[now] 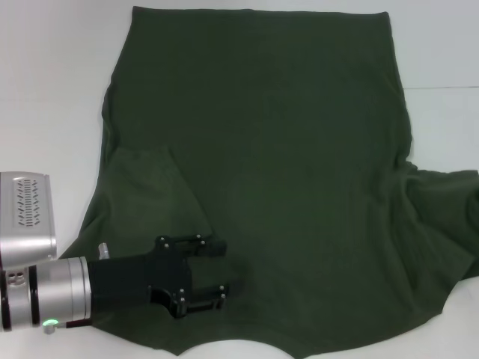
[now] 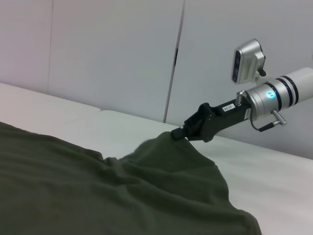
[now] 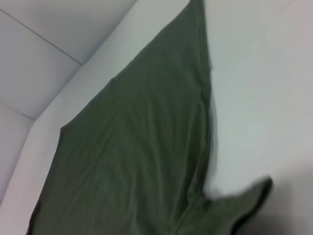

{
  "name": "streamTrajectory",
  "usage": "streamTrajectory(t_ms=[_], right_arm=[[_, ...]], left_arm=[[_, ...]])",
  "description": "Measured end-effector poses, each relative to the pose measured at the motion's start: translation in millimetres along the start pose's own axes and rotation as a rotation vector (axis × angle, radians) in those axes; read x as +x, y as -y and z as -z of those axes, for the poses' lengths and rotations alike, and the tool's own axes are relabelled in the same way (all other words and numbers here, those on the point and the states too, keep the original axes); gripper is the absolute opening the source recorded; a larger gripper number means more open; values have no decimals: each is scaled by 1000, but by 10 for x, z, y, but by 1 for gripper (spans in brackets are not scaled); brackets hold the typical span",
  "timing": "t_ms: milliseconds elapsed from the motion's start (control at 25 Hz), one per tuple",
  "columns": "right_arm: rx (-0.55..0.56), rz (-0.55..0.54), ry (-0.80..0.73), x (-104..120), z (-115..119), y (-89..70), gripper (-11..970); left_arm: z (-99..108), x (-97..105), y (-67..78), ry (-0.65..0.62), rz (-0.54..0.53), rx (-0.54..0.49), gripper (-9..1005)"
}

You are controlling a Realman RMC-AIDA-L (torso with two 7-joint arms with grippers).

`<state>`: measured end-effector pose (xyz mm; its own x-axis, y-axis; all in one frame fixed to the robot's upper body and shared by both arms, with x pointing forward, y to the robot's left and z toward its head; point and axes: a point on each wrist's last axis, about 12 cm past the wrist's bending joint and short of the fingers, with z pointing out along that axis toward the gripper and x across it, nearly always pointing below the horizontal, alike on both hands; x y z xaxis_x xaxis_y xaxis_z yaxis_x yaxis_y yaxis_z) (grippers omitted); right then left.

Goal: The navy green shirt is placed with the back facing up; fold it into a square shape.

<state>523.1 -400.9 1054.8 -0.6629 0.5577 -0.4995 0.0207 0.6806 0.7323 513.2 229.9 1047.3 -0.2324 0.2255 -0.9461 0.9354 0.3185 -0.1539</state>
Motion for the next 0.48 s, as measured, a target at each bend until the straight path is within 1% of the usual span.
streamTrajectory(t_ms=[320, 480], right_arm=[[21, 55, 17, -159, -4, -24, 16], [21, 91, 20, -201, -32, -51, 17]], left_arm=[[0, 12, 8, 7, 22, -1, 666], [2, 12, 6, 6, 23, -2, 667]])
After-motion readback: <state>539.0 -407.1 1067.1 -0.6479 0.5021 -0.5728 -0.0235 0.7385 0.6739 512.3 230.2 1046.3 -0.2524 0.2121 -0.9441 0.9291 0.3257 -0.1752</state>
